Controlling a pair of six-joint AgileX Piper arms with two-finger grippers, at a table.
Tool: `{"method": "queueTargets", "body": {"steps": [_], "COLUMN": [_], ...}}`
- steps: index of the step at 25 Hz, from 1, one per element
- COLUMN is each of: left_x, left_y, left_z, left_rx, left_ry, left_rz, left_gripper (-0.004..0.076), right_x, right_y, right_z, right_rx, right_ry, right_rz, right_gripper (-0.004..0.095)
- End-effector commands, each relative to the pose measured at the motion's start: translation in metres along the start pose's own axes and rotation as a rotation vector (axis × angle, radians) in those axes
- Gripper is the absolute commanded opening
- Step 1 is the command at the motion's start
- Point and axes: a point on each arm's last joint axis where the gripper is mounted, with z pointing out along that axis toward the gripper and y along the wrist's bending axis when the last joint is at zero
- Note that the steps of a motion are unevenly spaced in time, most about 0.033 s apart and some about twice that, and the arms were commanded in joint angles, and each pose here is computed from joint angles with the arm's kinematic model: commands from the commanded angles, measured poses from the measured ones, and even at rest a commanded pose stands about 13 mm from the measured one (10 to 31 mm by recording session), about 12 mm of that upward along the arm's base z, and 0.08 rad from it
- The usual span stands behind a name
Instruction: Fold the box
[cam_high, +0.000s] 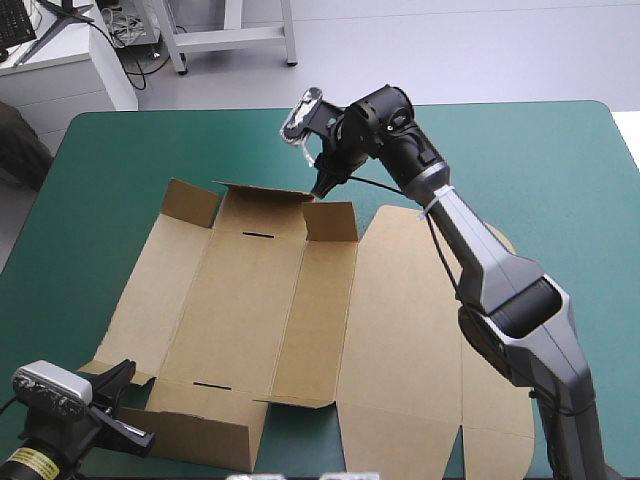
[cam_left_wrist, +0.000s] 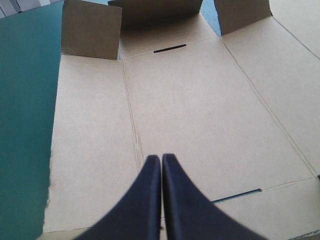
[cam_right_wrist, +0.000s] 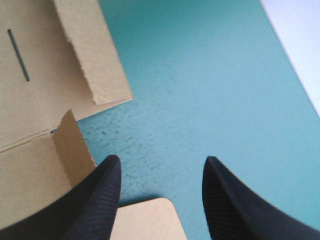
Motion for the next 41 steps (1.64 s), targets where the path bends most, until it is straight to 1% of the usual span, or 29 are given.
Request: {"method": "queueTargets", "body": {"steps": [1, 2, 5, 8, 9, 11, 15, 18, 21, 22, 23, 24, 27, 32, 36, 41], "left_x": [-0.013, -0.013, -0.013, -0.013, -0.013, -0.013, -0.013, -0.013, -0.013, -0.013, -0.013, -0.013, -0.013, -0.013, -0.013, -0.013], "left_y": [0.0, 0.0, 0.0, 0.0, 0.0, 0.0, 0.0, 0.0, 0.0, 0.0, 0.0, 0.0, 0.0, 0.0, 0.0, 0.0], "left_z": [-0.003, -0.003, -0.003, -0.003, -0.003, -0.003, -0.003, -0.003, -0.003, -0.003, -0.003, -0.003, -0.003, -0.003, -0.003, -0.003], "left_rx": [0.007, 0.007, 0.007, 0.007, 0.007, 0.007, 0.007, 0.007, 0.007, 0.007, 0.007, 0.007, 0.007, 0.007, 0.007, 0.007], "left_ry": [-0.081, -0.081, -0.081, -0.081, -0.081, -0.081, -0.081, -0.081, -0.081, -0.081, -0.081, -0.081, -0.081, -0.081, -0.081, -0.081], "left_rz": [-0.007, -0.007, -0.007, -0.007, -0.007, -0.007, -0.007, -0.007, -0.007, -0.007, -0.007, -0.007, -0.007, -0.007, -0.007, -0.007], "left_gripper": [-0.001, -0.001, -0.001, -0.001, -0.001, -0.001, -0.001, -0.001, -0.001, -0.001, -0.001, -0.001, -0.001, -0.001, -0.001, 0.0001], "right_x": [0.0, 0.003, 0.013, 0.029, 0.042, 0.058, 0.094, 0.14, 0.182, 0.204, 0.212, 0.233, 0.272, 0.302, 0.321, 0.335], "right_y": [-0.018, -0.018, -0.016, -0.012, -0.007, 0.0, 0.018, 0.044, 0.07, 0.085, 0.091, 0.106, 0.133, 0.155, 0.166, 0.175], "right_z": [-0.088, -0.102, -0.137, -0.17, -0.194, -0.213, -0.239, -0.258, -0.253, -0.248, -0.246, -0.238, -0.223, -0.21, -0.205, -0.197], "right_rx": [0.138, 0.146, 0.161, 0.172, 0.187, 0.189, 0.169, 0.159, 0.149, 0.139, 0.134, 0.118, 0.108, 0.089, 0.099, 0.098], "right_ry": [-0.099, -0.112, -0.133, -0.144, -0.152, -0.152, -0.137, -0.157, -0.188, -0.222, -0.243, -0.275, -0.343, -0.393, -0.431, -0.43], "right_rz": [0.106, 0.138, 0.179, 0.21, 0.24, 0.265, 0.308, 0.36, 0.407, 0.416, 0.423, 0.437, 0.477, 0.507, 0.508, 0.51], "right_gripper": [0.0427, 0.0399, 0.0295, 0.0157, 0.0074, -0.0017, -0.0018, -0.0018, -0.0018, -0.0018, -0.0018, -0.0017, -0.0018, -0.0018, -0.0018, -0.0018]}}
